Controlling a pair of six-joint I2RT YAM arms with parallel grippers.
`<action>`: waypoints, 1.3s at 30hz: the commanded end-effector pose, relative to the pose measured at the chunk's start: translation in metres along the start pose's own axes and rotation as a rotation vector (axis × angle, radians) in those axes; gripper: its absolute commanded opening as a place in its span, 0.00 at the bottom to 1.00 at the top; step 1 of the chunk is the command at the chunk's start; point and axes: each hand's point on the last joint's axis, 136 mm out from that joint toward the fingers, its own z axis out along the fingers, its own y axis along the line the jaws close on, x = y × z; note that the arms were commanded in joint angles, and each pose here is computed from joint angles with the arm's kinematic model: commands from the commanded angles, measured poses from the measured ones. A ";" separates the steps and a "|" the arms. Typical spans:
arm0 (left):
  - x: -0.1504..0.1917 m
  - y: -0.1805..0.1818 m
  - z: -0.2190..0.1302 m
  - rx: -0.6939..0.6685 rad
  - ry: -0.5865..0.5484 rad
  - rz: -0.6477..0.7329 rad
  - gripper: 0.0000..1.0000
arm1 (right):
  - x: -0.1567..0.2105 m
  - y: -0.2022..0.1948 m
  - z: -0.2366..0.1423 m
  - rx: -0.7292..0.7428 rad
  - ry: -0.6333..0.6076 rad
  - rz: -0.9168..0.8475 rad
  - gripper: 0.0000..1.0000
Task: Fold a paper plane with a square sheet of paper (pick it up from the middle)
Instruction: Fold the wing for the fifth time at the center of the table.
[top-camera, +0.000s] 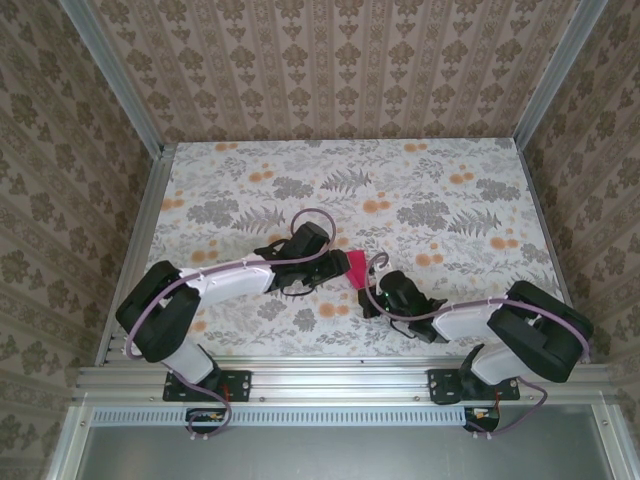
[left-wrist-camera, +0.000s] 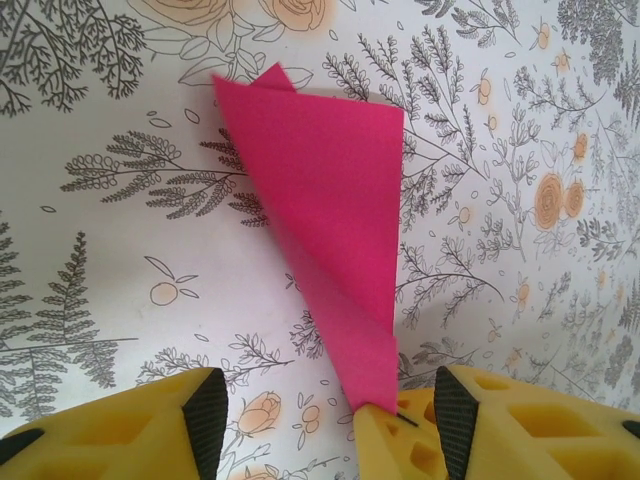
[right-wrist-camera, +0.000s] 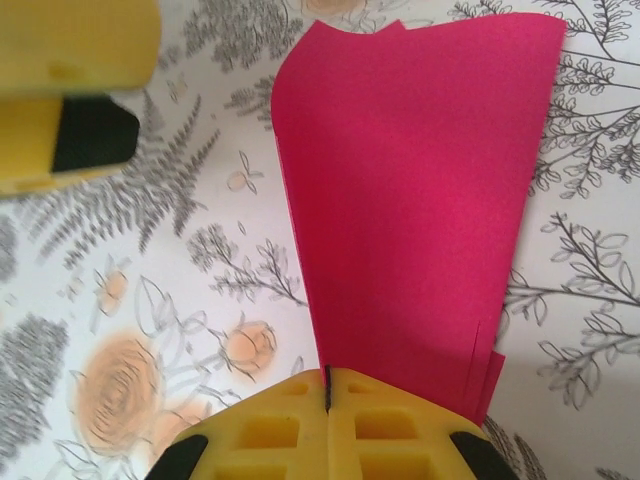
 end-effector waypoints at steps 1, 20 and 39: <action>0.000 0.005 -0.005 -0.021 -0.012 0.035 0.58 | -0.007 0.017 0.000 -0.140 -0.008 0.159 0.00; 0.005 -0.023 0.028 0.051 0.060 0.082 0.55 | 0.005 -0.017 0.009 -0.090 -0.017 0.409 0.00; -0.014 -0.006 0.050 -0.052 0.117 -0.012 0.77 | -0.001 -0.002 0.006 -0.148 -0.009 0.232 0.06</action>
